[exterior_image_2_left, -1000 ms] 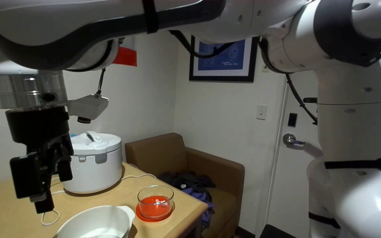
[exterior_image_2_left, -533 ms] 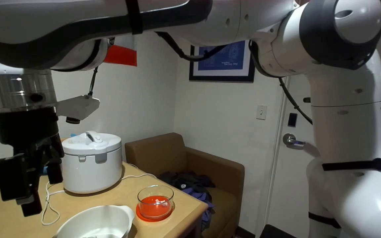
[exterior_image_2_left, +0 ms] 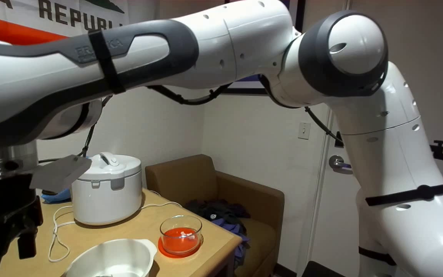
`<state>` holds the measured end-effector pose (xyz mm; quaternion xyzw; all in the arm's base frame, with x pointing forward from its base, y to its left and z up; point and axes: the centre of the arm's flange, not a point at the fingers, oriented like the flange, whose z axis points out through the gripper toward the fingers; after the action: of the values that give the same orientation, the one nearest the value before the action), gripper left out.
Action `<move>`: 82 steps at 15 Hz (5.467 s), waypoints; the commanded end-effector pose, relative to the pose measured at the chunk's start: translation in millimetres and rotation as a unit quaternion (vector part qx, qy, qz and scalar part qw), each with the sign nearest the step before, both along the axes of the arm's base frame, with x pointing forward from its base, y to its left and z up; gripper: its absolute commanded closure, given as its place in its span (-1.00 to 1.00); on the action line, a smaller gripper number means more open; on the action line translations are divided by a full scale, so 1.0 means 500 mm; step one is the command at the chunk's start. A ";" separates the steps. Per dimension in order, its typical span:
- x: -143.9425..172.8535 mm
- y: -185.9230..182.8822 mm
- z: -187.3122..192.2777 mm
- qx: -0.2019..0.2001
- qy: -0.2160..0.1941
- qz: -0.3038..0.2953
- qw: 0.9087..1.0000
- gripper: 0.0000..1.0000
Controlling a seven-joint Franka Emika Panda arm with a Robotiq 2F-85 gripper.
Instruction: Cover the bowl with the lid on the table
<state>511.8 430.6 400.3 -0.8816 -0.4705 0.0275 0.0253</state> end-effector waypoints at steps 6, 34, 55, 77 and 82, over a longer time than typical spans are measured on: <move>0.121 0.068 -0.121 0.015 0.014 0.005 1.000 -1.00; 0.171 0.063 -0.325 0.005 0.033 -0.039 0.999 -1.00; 0.208 0.055 -0.334 0.022 0.032 -0.051 0.998 -1.00; 0.175 0.061 -0.306 0.035 0.030 -0.070 0.996 -1.00; 0.197 0.039 -0.304 0.039 0.026 -0.079 0.996 -1.00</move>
<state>611.8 460.1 243.2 -0.9068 -0.4143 0.0362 0.0696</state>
